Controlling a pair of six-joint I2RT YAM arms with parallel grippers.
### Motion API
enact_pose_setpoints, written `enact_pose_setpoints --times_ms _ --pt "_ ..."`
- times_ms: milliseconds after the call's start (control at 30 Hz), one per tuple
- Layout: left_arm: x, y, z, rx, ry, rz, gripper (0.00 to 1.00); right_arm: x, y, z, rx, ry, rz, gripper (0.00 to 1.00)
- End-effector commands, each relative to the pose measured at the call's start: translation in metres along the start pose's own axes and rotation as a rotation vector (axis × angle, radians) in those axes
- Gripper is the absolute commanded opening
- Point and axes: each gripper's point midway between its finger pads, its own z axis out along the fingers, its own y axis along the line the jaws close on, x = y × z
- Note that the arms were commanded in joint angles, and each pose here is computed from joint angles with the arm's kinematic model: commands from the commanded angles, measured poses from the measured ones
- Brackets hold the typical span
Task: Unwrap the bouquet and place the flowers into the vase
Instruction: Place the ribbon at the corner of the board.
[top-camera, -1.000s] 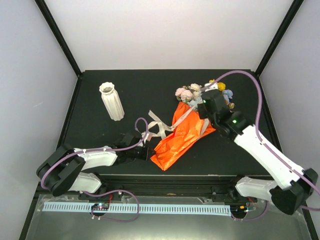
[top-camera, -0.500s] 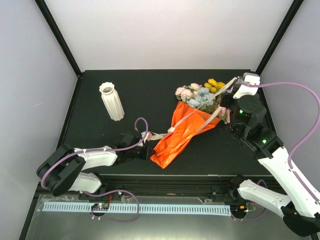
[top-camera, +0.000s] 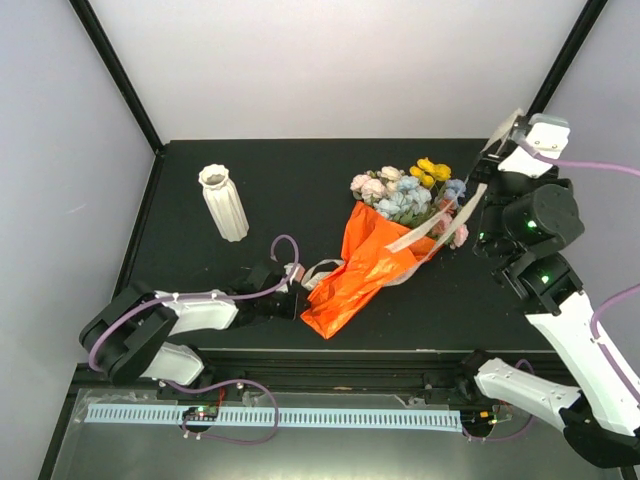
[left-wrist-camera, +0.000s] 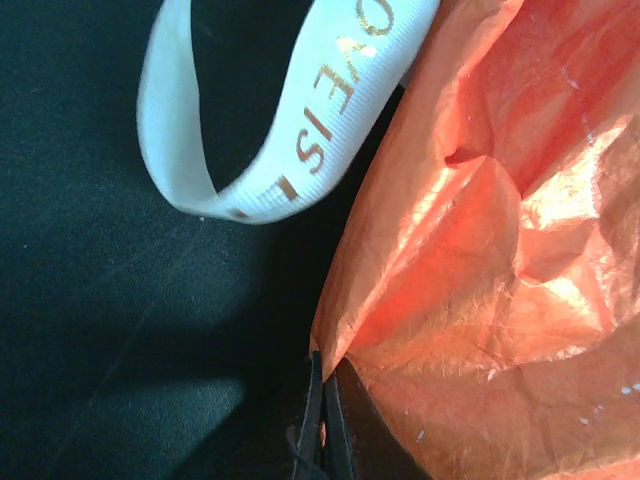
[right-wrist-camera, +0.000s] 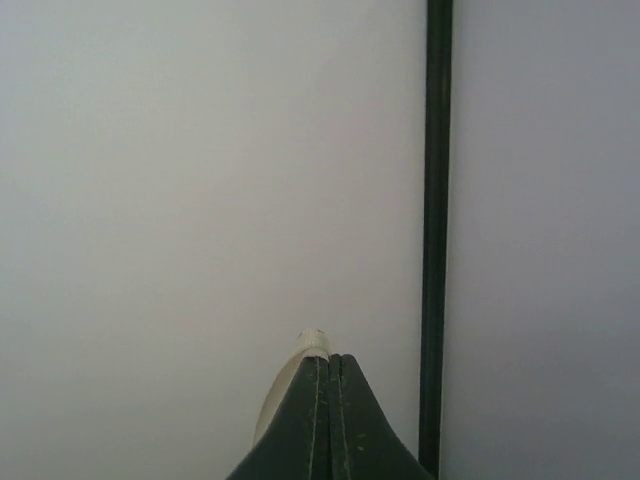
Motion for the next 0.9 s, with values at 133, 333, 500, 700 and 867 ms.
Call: enact_pose_setpoints --times_ms 133,333,500,700,867 --pt "-0.027 -0.015 0.014 0.030 -0.029 0.007 0.02 -0.097 -0.026 -0.008 0.062 -0.240 0.032 0.01" --pt "-0.046 -0.030 0.020 0.057 -0.033 -0.002 0.02 -0.129 0.004 0.005 -0.040 -0.259 -0.030 0.01" --pt "-0.060 -0.041 0.007 0.056 -0.062 0.011 0.24 -0.112 0.063 0.014 -0.290 -0.181 -0.065 0.01" --pt "-0.090 -0.079 -0.039 0.118 -0.172 0.118 0.47 -0.064 0.124 -0.035 -0.763 0.009 0.202 0.01" --pt "-0.110 -0.134 -0.092 0.293 -0.297 0.290 0.57 -0.039 0.154 -0.076 -1.038 0.094 0.313 0.01"
